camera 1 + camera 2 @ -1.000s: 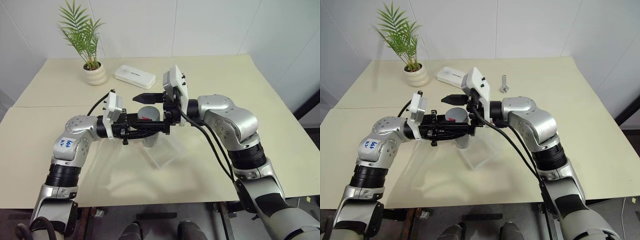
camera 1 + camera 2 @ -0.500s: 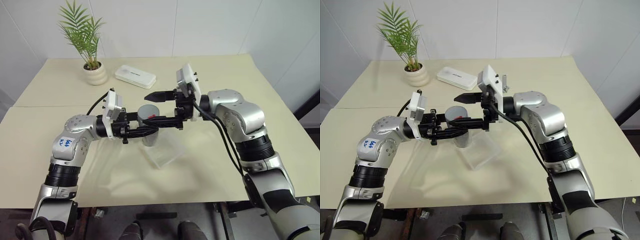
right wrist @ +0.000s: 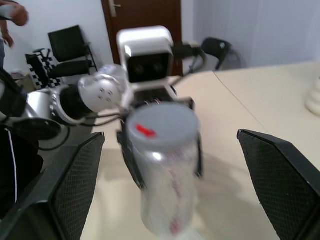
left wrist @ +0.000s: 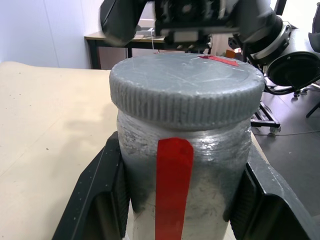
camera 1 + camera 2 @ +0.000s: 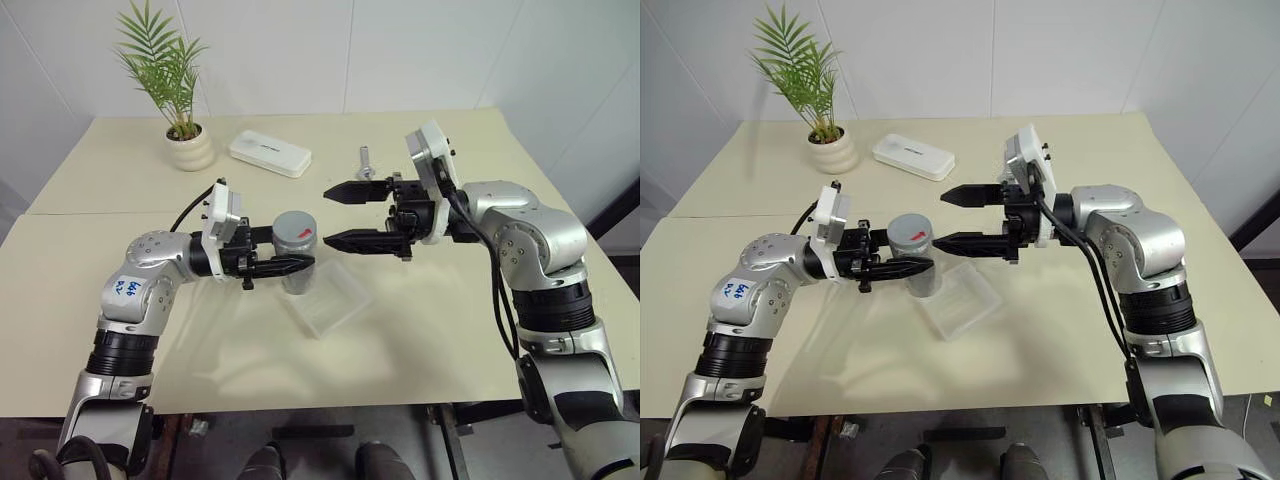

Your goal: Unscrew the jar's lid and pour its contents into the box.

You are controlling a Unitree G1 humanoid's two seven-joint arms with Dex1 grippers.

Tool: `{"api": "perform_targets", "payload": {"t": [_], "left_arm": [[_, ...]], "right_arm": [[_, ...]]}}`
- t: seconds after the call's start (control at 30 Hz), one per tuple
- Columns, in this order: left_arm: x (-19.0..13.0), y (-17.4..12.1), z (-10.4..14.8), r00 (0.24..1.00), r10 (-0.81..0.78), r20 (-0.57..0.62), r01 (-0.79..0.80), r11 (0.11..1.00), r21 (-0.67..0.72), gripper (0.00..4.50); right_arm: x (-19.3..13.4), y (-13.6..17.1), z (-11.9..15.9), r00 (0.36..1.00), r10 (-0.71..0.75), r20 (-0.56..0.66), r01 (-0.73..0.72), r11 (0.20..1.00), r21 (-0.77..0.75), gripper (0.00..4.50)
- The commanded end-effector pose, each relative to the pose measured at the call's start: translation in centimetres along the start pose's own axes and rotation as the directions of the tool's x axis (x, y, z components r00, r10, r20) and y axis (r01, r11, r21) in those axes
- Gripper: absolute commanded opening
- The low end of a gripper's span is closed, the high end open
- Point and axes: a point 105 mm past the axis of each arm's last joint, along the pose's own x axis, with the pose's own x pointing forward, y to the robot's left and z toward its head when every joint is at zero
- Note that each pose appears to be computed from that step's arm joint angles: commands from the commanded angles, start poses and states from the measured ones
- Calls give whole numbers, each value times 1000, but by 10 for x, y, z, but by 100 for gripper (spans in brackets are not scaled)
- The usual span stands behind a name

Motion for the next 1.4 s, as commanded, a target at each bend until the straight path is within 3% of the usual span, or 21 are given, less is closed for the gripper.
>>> {"api": "perform_targets", "payload": {"t": [0.03,0.47,1.07,1.4], "left_arm": [[-1,-2,11,1000,-4,21,3,999,51,205],[4,-4,11,999,-26,25,25,999,45,205],[1,-4,10,1000,-8,23,7,999,43,205],[-1,-5,9,1000,-4,19,4,999,38,205]], "right_arm": [[22,3,14,1000,-1,14,2,997,-78,448],[56,-20,-3,995,-96,-38,92,991,-95,448],[2,-22,-7,990,-131,-51,128,990,-59,448],[-8,-16,0,994,-109,-24,108,993,-37,448]]}}
